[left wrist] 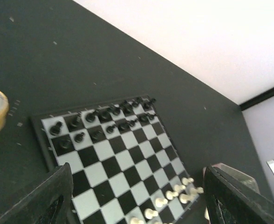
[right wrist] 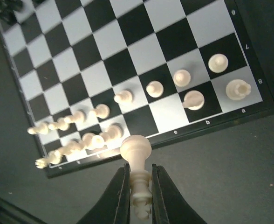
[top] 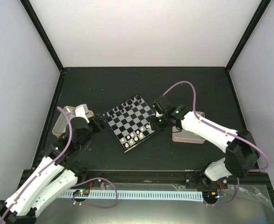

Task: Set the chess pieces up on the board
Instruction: Place the chess piece on the chessboard.

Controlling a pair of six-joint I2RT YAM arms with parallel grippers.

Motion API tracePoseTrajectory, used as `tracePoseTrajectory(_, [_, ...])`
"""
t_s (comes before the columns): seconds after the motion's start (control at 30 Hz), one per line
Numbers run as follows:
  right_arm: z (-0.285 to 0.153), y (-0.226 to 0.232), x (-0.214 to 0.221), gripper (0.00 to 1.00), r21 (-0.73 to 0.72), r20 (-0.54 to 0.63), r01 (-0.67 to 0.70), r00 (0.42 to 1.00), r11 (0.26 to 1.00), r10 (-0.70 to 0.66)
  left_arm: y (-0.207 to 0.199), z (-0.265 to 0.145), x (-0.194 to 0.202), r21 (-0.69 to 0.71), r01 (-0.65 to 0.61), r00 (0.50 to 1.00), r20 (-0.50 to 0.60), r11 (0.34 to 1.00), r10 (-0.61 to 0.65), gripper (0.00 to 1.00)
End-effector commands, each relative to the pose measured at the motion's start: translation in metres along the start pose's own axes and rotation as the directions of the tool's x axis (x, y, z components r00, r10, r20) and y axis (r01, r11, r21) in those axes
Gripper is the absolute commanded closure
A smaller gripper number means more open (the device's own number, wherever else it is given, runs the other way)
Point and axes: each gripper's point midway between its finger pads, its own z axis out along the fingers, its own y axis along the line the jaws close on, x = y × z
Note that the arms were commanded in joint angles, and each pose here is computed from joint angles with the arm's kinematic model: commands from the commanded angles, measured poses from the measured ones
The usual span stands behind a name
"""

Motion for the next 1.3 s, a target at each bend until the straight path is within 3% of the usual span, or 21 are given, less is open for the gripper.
tracePoseTrajectory(0.0, [0.006,-0.015,0.012,0.98,0.126,-0.073,0.093,0.994,0.988,-0.084,0.016,-0.019,-0.026,-0.109,-0.091,0.989,0.104,0.99,0.102,0.22])
tracePoseTrajectory(0.6, [0.059,0.0,0.016,0.96,0.237,-0.21,0.222,0.962,0.946,-0.173,0.02,-0.009,-0.016,-0.106,-0.11,0.991,0.069,0.988,0.118,0.18])
tracePoseTrajectory(0.93, [0.074,0.001,0.019,0.84,0.263,-0.251,0.259,0.948,0.93,-0.193,0.017,-0.007,-0.013,-0.085,-0.108,0.992,0.057,0.99,0.113,0.18])
tracePoseTrajectory(1.07, [0.076,-0.002,0.02,0.74,0.275,-0.254,0.266,0.947,0.924,-0.197,0.016,-0.006,-0.013,-0.082,-0.108,0.992,0.052,0.991,0.112,0.18])
tracePoseTrajectory(1.27, [0.077,-0.001,0.021,0.74,0.269,-0.254,0.266,0.947,0.926,-0.198,0.018,-0.005,-0.009,-0.08,-0.106,0.993,0.039,0.991,0.109,0.18])
